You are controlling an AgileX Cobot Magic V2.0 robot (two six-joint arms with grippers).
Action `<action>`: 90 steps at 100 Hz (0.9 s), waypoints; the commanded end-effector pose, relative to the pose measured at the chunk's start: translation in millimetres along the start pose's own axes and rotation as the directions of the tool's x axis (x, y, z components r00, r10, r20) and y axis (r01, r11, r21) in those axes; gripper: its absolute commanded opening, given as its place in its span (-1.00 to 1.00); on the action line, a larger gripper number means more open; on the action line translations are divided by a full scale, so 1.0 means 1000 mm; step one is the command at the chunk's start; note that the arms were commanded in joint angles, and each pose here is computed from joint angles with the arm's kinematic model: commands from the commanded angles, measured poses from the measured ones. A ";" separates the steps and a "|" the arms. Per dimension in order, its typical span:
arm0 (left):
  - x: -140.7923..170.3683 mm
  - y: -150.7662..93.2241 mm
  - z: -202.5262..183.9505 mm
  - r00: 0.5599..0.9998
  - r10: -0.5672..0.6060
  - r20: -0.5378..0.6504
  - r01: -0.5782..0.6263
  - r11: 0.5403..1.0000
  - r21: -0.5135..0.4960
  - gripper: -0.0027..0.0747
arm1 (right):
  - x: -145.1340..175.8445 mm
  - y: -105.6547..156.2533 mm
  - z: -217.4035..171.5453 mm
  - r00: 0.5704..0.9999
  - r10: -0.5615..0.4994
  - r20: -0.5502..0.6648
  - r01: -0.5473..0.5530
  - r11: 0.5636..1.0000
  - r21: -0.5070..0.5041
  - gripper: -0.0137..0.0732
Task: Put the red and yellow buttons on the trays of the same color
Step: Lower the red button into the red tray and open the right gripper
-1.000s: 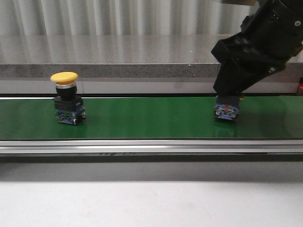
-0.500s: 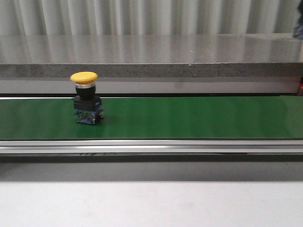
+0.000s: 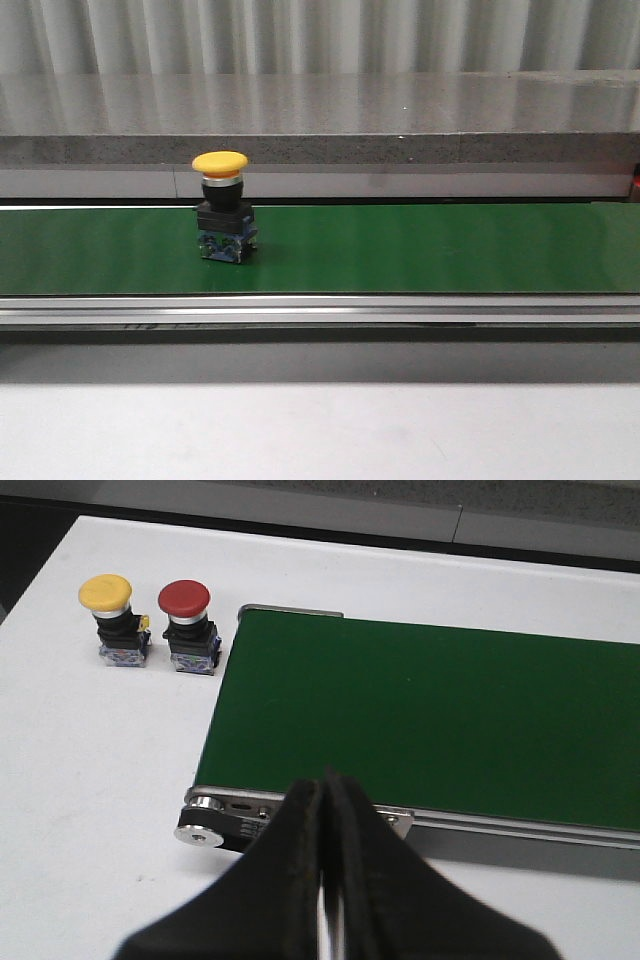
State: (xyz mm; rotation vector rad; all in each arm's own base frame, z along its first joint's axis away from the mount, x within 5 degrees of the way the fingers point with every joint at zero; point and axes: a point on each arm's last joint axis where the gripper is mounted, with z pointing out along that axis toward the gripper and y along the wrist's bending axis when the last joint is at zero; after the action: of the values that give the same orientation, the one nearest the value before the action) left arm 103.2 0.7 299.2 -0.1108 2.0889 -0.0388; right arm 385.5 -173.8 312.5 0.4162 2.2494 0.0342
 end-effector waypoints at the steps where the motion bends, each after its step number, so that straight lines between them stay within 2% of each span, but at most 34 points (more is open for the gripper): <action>1: -0.013 -0.003 -0.004 0.996 0.003 0.089 -0.005 1.000 0.023 -0.98 | -0.022 -0.002 -0.004 0.992 0.011 0.123 -0.012 1.000 0.013 -0.40; 33: -0.013 -0.003 -0.004 0.996 0.003 0.089 -0.005 1.000 0.023 -0.98 | -0.007 -0.019 0.057 0.998 0.035 0.054 -0.037 0.999 0.027 -0.40; 66: -0.013 -0.003 -0.004 0.996 0.003 0.089 -0.005 1.000 0.023 -0.98 | 0.015 -0.027 0.091 0.998 0.056 -0.032 -0.055 0.998 0.028 -0.38; 71: -0.013 -0.003 -0.004 0.996 0.003 0.089 -0.005 1.000 0.023 -0.98 | 0.016 -0.027 0.092 0.998 0.057 -0.038 -0.056 0.998 0.028 -0.31; 78: -0.013 -0.003 -0.004 0.996 0.003 0.089 -0.005 1.000 0.023 -0.98 | 0.017 -0.027 0.093 0.997 0.057 -0.044 -0.056 0.998 0.027 -0.11; 90: -0.013 -0.003 -0.004 0.996 0.003 0.089 -0.005 1.000 0.023 -0.98 | 0.017 -0.027 0.093 0.997 0.057 -0.046 -0.056 0.998 0.026 0.40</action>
State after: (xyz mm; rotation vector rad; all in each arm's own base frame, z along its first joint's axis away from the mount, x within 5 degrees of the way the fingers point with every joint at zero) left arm 103.2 0.7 299.2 -0.1108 2.0889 -0.0388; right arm 436.2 -201.8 191.2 0.5075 2.4163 0.0821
